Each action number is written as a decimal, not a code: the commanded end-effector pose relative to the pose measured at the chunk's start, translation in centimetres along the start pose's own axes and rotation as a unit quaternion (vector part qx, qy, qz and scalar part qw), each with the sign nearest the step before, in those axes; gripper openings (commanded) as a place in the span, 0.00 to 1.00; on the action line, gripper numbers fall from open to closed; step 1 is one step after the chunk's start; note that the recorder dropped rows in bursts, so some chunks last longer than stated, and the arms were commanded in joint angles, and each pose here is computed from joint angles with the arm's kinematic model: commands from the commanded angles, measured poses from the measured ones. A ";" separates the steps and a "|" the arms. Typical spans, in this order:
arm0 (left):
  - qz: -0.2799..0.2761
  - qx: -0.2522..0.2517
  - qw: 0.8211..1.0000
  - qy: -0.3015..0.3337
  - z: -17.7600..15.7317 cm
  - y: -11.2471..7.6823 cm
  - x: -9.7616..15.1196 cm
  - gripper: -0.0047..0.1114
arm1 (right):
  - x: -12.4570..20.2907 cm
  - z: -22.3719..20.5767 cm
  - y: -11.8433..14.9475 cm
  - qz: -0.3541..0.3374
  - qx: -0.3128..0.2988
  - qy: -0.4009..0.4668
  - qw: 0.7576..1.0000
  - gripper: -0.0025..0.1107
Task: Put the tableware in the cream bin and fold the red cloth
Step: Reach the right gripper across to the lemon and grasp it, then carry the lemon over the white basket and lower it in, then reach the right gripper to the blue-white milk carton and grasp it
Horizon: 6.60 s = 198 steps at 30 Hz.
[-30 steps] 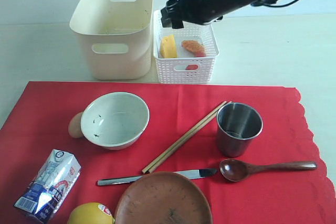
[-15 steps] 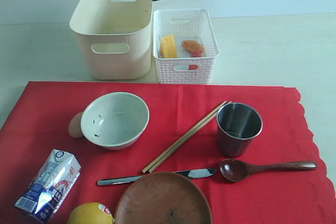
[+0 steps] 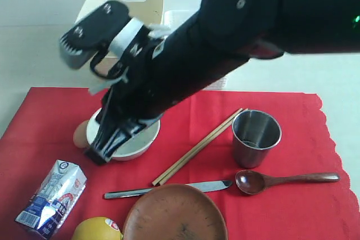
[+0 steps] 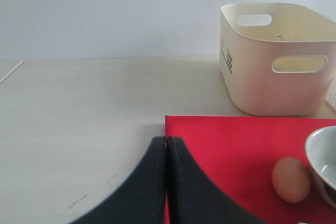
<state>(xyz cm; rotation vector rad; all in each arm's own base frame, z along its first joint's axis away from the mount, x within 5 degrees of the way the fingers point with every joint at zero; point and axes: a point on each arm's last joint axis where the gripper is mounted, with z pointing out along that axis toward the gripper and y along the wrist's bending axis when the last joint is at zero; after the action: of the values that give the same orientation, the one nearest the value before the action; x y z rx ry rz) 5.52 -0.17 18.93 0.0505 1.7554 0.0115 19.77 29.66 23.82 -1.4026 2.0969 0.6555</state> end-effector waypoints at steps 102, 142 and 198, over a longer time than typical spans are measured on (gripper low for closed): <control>0.003 0.002 1.000 -0.004 0.0 0.0 0.0 0.04 | 7.6 2.7 -22.2 0.207 0.373 -0.153 0.891 0.28; 0.003 0.002 1.000 -0.004 0.0 0.0 0.0 0.04 | 1.5 -5.4 -14.0 0.224 0.209 -0.128 0.943 0.12; 0.003 0.002 1.000 -0.004 0.0 0.0 0.0 0.04 | -3.3 12.4 0.4 -0.204 -0.011 0.144 0.968 0.81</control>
<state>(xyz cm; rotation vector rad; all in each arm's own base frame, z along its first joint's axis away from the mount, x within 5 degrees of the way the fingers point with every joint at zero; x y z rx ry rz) 5.52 -0.17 18.93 0.0505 1.7554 0.0115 22.39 40.21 16.63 -1.9312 1.9238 0.3467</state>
